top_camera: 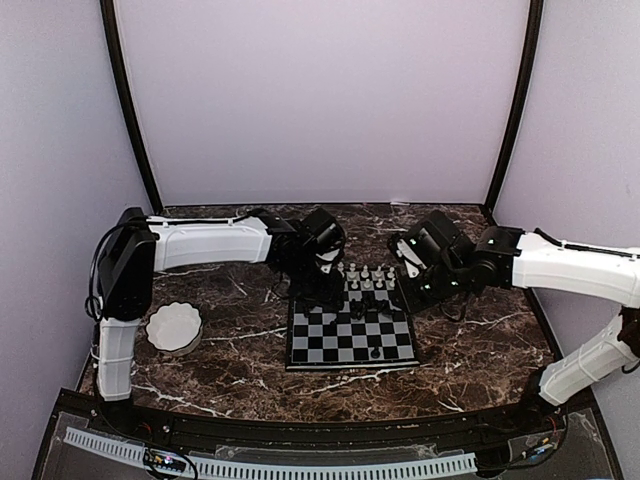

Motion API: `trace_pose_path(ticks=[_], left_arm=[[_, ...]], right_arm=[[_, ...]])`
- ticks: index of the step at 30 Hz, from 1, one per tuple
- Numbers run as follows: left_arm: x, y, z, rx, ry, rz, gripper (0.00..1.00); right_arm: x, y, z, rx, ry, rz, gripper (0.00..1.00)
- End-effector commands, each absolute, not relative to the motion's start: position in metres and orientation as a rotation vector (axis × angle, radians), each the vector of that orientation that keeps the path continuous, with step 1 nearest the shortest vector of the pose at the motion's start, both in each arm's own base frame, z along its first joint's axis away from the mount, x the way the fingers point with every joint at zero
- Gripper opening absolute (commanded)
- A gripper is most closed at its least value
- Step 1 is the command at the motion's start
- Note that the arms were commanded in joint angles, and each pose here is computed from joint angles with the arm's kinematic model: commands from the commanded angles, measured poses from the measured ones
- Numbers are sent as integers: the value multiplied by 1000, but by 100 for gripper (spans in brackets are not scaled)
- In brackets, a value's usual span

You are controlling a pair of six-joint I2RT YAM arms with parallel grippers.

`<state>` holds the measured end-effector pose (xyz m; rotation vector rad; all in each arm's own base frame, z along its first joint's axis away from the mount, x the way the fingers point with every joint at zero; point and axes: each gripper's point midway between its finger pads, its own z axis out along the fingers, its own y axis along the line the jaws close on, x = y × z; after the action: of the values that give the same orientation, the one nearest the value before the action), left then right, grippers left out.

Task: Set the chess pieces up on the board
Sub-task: Pick up the rook from the chessboard.

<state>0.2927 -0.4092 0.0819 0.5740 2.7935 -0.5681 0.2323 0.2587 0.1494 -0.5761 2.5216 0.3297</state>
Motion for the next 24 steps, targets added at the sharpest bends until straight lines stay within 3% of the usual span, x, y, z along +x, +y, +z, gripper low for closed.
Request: trace_pose_path(ticks=[1, 11, 24], left_arm=[[298, -401, 84, 513, 2830, -473, 49], [308, -413, 75, 520, 2828, -463, 44], [311, -417, 65, 544, 2844, -441, 30]], right_arm=[[236, 262, 150, -570, 2498, 354, 21], [237, 257, 149, -568, 2501, 320, 21], [238, 253, 146, -566, 2512, 302, 21]])
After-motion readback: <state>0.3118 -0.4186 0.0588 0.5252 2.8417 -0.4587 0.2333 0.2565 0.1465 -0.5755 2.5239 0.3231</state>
